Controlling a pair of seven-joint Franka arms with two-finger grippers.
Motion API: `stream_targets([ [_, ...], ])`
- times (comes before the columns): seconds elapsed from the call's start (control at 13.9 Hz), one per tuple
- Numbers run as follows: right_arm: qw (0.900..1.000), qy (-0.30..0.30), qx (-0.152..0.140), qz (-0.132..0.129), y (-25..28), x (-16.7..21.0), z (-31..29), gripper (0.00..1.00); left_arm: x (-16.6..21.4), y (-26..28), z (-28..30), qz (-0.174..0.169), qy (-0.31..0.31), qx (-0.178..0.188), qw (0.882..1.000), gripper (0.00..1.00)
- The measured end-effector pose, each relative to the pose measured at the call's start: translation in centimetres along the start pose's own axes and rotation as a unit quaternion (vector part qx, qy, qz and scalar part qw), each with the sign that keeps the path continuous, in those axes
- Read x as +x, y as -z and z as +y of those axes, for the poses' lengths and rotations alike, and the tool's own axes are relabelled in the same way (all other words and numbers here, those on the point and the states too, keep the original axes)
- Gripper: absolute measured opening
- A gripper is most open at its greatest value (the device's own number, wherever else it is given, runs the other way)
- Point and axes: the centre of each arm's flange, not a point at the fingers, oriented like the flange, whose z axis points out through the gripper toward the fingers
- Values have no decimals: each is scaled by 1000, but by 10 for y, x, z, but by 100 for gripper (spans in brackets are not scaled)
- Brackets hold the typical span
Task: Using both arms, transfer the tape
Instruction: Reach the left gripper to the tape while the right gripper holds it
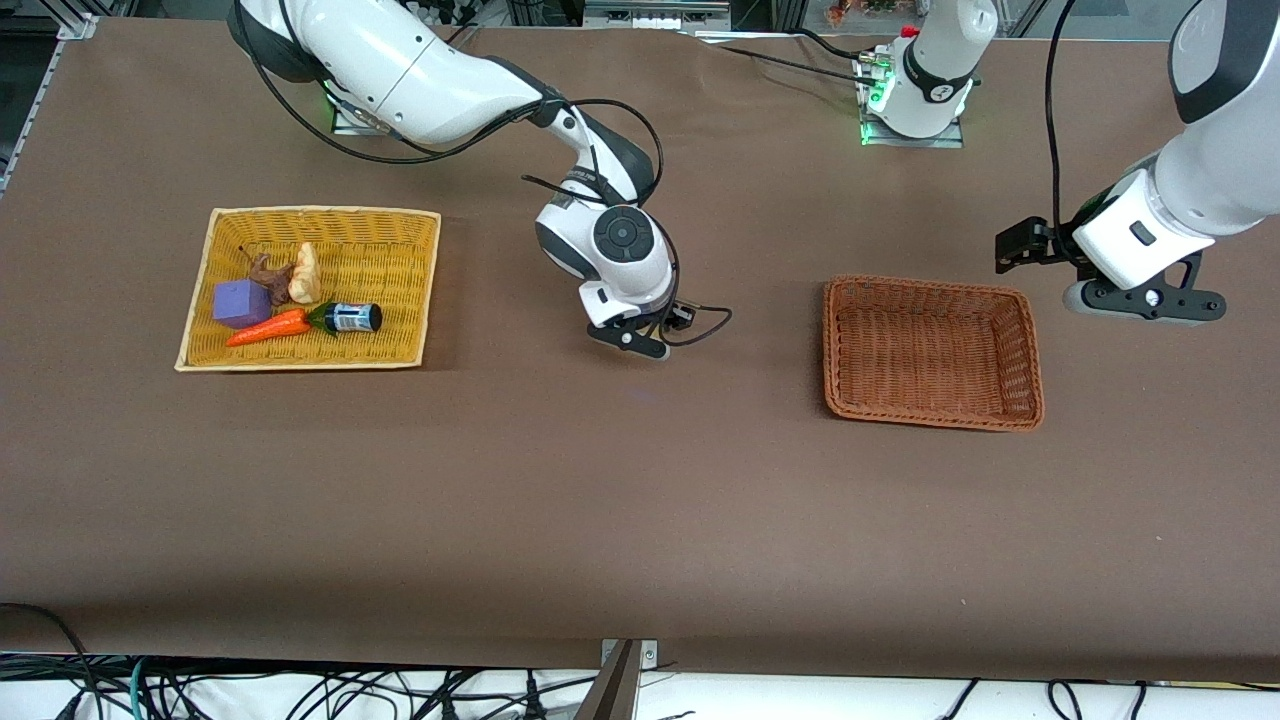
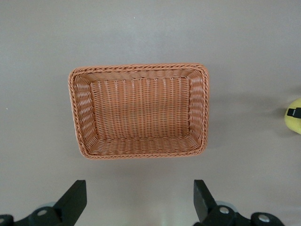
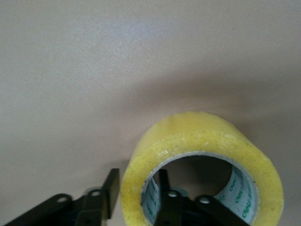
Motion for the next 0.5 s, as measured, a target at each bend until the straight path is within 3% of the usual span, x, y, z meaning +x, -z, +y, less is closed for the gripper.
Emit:
stream_targets([
  [0.22, 999, 28, -10, 30, 15, -1, -10, 77, -3, -3, 10, -15, -9, -1, 1000, 100],
  [0.36, 996, 64, -40, 49, 53, 9, -18, 98, -7, -6, 29, -29, -25, -6, 999, 100],
  [0.5, 987, 134, -69, 61, 116, 34, -11, 100, -7, -14, 58, -40, -49, -15, 998, 100],
])
